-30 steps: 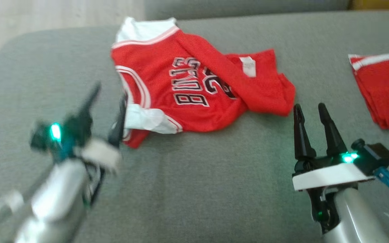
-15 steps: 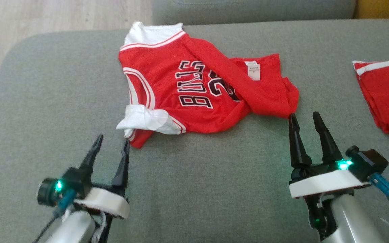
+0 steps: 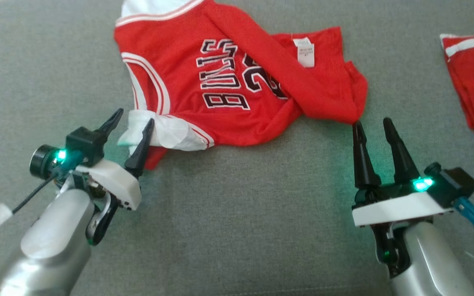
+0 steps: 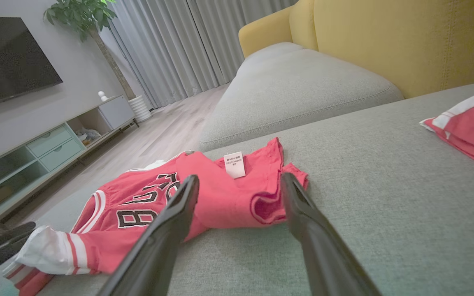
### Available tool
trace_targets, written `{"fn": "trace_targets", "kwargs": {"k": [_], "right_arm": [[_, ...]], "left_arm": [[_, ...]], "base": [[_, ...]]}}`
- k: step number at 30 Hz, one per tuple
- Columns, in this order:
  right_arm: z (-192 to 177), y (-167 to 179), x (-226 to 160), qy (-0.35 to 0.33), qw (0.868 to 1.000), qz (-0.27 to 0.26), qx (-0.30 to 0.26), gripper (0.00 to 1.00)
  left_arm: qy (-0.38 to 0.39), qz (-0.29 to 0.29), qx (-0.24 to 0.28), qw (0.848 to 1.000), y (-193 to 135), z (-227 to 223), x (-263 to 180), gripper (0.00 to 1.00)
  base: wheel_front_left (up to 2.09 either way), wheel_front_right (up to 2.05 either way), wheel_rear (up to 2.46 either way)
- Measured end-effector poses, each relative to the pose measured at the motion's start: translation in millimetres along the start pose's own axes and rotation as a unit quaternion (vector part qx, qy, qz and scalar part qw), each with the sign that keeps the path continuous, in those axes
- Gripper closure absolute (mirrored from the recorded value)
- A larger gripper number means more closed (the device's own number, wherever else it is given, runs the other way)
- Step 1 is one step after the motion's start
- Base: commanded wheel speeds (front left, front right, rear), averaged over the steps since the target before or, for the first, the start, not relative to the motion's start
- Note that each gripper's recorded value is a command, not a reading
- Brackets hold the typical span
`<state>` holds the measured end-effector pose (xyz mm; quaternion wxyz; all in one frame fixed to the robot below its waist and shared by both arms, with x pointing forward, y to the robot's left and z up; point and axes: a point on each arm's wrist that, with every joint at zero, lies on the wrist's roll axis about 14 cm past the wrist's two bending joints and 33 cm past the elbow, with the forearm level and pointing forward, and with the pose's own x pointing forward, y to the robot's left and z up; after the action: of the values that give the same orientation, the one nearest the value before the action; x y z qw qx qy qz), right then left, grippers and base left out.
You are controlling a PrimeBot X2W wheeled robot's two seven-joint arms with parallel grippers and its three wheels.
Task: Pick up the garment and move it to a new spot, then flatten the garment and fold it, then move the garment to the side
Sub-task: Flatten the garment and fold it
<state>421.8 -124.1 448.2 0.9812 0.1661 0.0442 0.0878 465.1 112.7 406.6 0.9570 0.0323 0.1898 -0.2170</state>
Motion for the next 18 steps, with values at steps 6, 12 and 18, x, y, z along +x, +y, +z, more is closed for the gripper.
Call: {"fn": "trace_targets", "kwargs": {"k": [6, 12, 18], "right_arm": [[-7, -9, 3, 0.009, 1.000, -0.012, 0.001, 0.00], [-9, -11, 3, 0.011, 1.000, -0.014, 0.001, 0.00], [-5, -8, 3, 0.007, 1.000, -0.010, 0.000, 0.00]], "left_arm": [[0.043, -0.009, 0.012, 0.999, 2, -25, 15, 0.00], [0.038, -0.010, 0.023, 0.999, 4, -24, 20, 0.07], [0.003, -0.017, 0.040, 0.999, 0, -10, 19, 1.00]], "base": [[0.00, 0.00, 0.00], [0.00, 0.00, 0.00], [0.00, 0.00, 0.00]]}}
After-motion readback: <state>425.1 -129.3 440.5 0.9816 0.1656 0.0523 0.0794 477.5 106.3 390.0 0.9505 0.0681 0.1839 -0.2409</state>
